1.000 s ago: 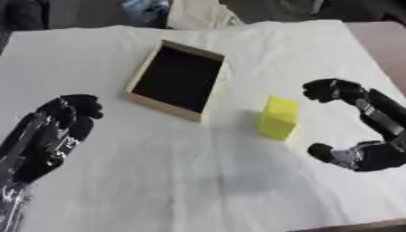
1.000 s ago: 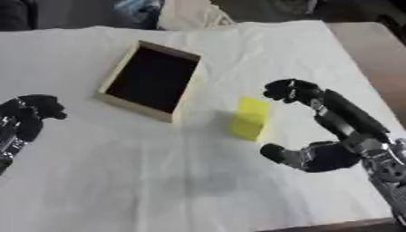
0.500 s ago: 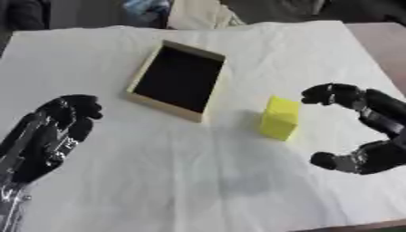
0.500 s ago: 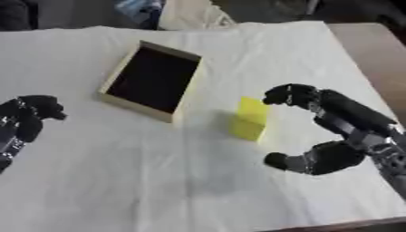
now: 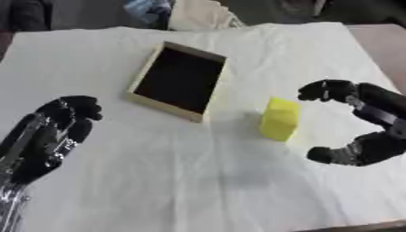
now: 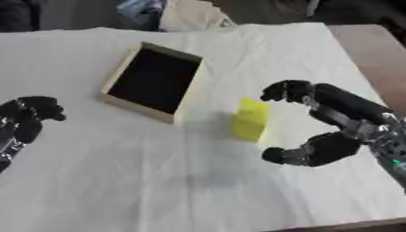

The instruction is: Pick up objects on the table and place them in the box.

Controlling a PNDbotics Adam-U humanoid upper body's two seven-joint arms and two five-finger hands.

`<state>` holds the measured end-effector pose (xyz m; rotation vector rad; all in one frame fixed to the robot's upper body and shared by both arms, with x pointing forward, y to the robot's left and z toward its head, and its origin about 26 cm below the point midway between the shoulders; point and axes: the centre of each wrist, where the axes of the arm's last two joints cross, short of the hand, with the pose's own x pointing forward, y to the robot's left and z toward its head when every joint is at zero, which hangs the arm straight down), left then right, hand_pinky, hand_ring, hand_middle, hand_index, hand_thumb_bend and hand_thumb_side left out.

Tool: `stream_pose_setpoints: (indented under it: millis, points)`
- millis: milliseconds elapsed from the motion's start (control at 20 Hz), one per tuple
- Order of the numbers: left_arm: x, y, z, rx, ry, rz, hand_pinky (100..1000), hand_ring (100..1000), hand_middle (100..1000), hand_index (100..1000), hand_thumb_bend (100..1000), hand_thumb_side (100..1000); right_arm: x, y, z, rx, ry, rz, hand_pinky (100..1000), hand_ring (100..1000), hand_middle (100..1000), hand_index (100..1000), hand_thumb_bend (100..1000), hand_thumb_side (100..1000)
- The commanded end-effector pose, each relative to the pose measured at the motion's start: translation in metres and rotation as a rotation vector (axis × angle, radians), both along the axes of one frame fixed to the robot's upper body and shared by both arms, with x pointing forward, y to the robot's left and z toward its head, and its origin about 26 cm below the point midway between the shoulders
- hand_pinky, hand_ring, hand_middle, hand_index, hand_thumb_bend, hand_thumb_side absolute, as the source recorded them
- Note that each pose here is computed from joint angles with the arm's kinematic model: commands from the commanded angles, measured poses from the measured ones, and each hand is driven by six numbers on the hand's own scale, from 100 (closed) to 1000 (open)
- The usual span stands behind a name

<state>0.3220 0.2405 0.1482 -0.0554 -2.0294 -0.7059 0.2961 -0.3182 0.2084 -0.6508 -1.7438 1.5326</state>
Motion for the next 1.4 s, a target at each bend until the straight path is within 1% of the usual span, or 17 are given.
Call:
stream_pose_setpoints:
  millis: [50, 300, 550, 1000, 1400]
  points:
    - [0.0, 0.003, 0.006, 0.022, -0.019, -0.003, 862, 696, 659, 785, 500, 675, 0.004, -0.007, 0.01, -0.043, -0.015, -0.017, 794, 838, 888, 908, 614, 789]
    - [0.0, 0.002, 0.006, 0.023, -0.018, -0.006, 862, 696, 659, 785, 500, 676, 0.015, -0.009, 0.013, -0.038, -0.018, -0.033, 792, 836, 886, 909, 609, 796]
    - [0.0, 0.002, 0.006, 0.024, -0.018, -0.009, 862, 696, 659, 786, 499, 677, 0.025, -0.013, 0.011, -0.034, -0.008, -0.056, 790, 834, 883, 909, 609, 808]
    - [0.0, 0.001, 0.006, 0.026, -0.017, -0.015, 862, 696, 659, 786, 498, 678, 0.044, -0.019, -0.002, -0.045, 0.034, -0.095, 788, 831, 879, 909, 602, 825]
    - [0.0, 0.0, 0.006, 0.026, -0.018, -0.021, 863, 697, 660, 786, 496, 681, 0.055, -0.021, -0.015, -0.063, 0.069, -0.113, 786, 830, 876, 910, 596, 836]
